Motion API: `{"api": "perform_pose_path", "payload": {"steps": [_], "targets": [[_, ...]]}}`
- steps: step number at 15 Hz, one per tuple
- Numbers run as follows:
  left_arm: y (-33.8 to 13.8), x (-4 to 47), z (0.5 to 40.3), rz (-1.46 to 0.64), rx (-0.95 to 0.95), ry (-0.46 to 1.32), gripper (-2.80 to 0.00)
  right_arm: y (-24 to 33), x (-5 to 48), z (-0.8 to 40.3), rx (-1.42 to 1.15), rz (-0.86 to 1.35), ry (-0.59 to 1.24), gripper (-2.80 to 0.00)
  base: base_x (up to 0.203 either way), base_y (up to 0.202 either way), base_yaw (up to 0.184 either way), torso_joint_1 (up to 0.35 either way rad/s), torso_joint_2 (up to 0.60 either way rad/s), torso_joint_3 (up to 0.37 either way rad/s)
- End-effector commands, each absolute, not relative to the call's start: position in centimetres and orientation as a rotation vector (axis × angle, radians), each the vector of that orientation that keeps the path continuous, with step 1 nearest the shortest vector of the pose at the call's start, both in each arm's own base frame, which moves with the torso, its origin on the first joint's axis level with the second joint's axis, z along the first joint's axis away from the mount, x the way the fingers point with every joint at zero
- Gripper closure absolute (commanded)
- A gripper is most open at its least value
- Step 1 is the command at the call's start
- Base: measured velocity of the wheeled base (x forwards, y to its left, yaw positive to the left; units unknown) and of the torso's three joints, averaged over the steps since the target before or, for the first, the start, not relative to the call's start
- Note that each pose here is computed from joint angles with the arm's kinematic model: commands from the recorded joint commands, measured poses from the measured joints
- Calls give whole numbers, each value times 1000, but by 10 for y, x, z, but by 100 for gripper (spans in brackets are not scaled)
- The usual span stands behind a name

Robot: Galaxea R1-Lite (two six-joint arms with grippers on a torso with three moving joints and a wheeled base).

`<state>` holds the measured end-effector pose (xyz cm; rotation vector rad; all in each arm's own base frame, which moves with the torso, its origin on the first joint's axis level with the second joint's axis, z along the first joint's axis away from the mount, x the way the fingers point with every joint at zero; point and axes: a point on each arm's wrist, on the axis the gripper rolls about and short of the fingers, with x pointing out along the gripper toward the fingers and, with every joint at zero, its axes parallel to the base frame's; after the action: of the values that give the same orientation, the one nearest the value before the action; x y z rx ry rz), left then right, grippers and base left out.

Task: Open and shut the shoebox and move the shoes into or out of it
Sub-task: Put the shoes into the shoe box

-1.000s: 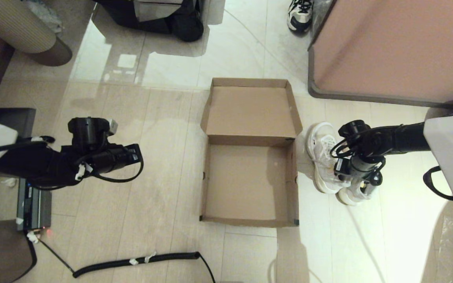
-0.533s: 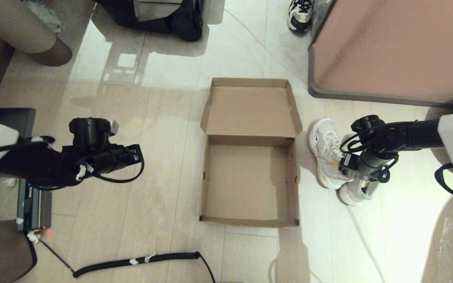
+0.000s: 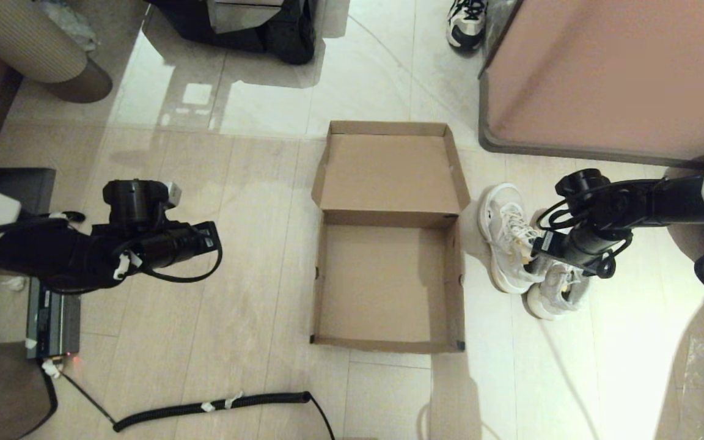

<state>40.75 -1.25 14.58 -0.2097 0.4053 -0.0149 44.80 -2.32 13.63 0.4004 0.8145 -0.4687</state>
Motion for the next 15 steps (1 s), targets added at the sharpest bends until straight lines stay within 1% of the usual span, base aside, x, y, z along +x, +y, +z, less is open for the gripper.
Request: {"api": "perform_pose_path", "payload": {"steps": [1, 6, 10, 15], "targets": [[-12, 406, 149, -14, -212, 397, 0, -29, 455, 123, 405, -488, 830, -280, 0, 0, 0, 0, 0, 0], [-12, 406, 144, -12, -212, 411, 0, -40, 471, 103, 395, -526, 830, -280, 0, 0, 0, 0, 0, 0], [-12, 407, 142, -14, -211, 388, 0, -40, 469, 86, 370, -568, 872, -280, 0, 0, 0, 0, 0, 0], [-11, 406, 141, -11, -212, 394, 0, -26, 458, 75, 348, -553, 935, -280, 0, 0, 0, 0, 0, 0]]}}
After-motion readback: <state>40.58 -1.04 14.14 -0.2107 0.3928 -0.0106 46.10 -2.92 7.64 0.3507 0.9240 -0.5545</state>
